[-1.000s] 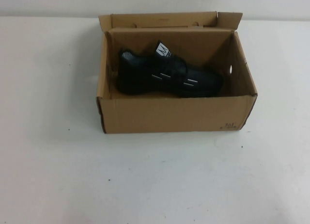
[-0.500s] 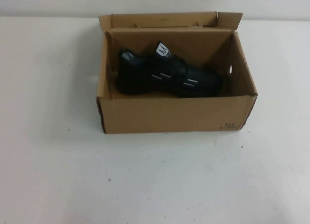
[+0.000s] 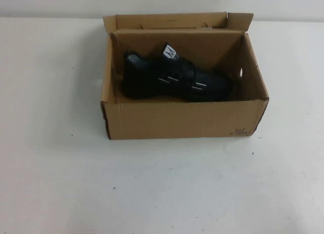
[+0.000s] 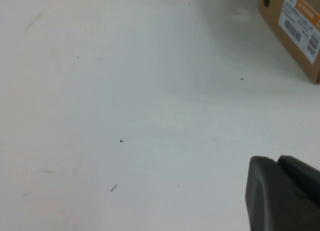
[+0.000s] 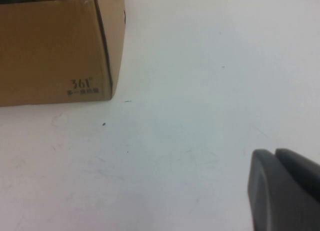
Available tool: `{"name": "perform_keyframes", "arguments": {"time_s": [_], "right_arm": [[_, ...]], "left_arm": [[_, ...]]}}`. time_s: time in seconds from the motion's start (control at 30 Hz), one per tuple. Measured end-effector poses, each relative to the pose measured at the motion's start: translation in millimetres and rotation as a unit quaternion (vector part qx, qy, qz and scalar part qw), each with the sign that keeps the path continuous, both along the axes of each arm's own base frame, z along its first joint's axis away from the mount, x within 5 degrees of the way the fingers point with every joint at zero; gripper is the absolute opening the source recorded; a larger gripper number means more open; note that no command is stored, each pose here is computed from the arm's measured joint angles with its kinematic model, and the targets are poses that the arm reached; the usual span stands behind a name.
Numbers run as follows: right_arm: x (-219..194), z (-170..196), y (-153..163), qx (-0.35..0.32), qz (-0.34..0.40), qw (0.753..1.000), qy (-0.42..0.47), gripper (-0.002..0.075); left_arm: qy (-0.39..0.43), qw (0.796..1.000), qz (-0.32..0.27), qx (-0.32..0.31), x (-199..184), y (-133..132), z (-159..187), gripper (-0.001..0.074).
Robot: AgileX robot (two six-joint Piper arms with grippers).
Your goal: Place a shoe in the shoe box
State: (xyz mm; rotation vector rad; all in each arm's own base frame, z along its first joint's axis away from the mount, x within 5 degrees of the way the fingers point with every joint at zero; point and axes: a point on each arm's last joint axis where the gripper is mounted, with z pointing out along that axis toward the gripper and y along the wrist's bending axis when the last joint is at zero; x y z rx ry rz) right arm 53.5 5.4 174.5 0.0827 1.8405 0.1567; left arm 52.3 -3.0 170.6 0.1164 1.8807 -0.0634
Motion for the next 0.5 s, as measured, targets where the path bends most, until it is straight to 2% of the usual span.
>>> {"name": "perform_keyframes", "arguments": {"time_s": [0.5], "right_arm": [[0.0,0.0,0.0,0.0,0.0,1.0,0.0,-0.0016]], "left_arm": [[0.0,1.0,0.0,0.0,0.0,0.0,0.0,-0.0001]]}}
